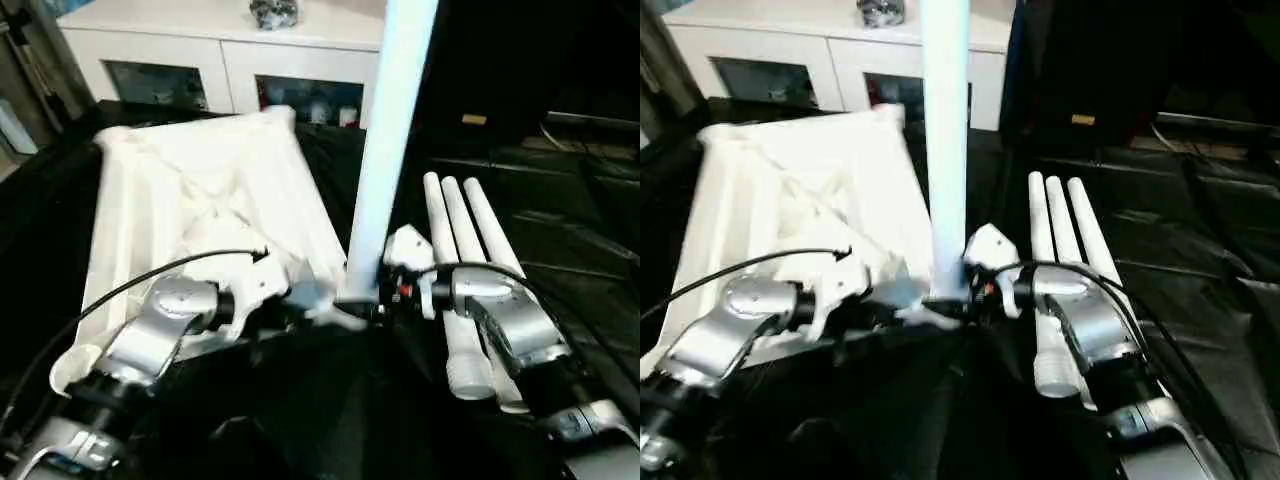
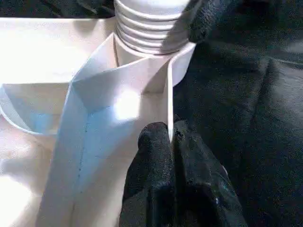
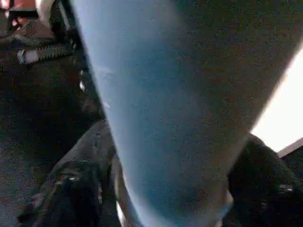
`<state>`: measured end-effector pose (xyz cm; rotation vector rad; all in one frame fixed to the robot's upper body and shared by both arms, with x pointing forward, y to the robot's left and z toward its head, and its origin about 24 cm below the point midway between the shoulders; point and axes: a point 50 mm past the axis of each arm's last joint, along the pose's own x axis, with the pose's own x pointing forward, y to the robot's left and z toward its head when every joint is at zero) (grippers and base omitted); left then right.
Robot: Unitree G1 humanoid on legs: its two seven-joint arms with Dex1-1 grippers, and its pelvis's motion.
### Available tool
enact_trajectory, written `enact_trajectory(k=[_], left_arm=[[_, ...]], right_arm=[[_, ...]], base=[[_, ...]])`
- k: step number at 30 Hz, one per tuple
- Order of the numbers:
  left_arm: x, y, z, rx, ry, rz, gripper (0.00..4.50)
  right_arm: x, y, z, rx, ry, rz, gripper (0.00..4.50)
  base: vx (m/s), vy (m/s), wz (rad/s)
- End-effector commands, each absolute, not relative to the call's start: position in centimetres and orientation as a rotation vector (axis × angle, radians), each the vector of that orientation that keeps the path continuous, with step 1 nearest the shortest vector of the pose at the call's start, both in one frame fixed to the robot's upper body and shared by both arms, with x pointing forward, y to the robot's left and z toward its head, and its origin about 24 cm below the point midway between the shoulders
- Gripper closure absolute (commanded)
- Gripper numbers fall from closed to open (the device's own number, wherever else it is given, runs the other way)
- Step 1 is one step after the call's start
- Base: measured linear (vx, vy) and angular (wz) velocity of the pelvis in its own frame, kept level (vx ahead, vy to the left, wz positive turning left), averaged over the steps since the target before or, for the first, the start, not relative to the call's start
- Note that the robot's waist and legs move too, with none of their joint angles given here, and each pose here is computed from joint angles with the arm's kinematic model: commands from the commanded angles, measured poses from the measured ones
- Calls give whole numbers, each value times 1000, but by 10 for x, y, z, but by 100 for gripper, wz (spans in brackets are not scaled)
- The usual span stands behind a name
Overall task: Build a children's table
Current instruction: Rotate leg to tighten
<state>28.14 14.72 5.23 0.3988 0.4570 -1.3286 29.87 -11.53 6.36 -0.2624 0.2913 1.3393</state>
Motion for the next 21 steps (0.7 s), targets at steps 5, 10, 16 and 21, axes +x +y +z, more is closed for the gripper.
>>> enact_trajectory(k=[5,10,16,21], left_arm=[[277,141,57,395,416,-1421,450],[278,141,56,394,420,-1409,450],[299,128,53,336,407,-1200,450],[317,104,53,286,400,-1014,450]], right_arm=[[285,-107,58,-272,346,1425,178],[282,-106,55,-265,350,1420,185],[302,-96,38,-152,327,1083,186],[318,-80,22,-5,397,800,186]], base=[[0,0,0],[0,0,0],[-10,0,0],[0,0,0]])
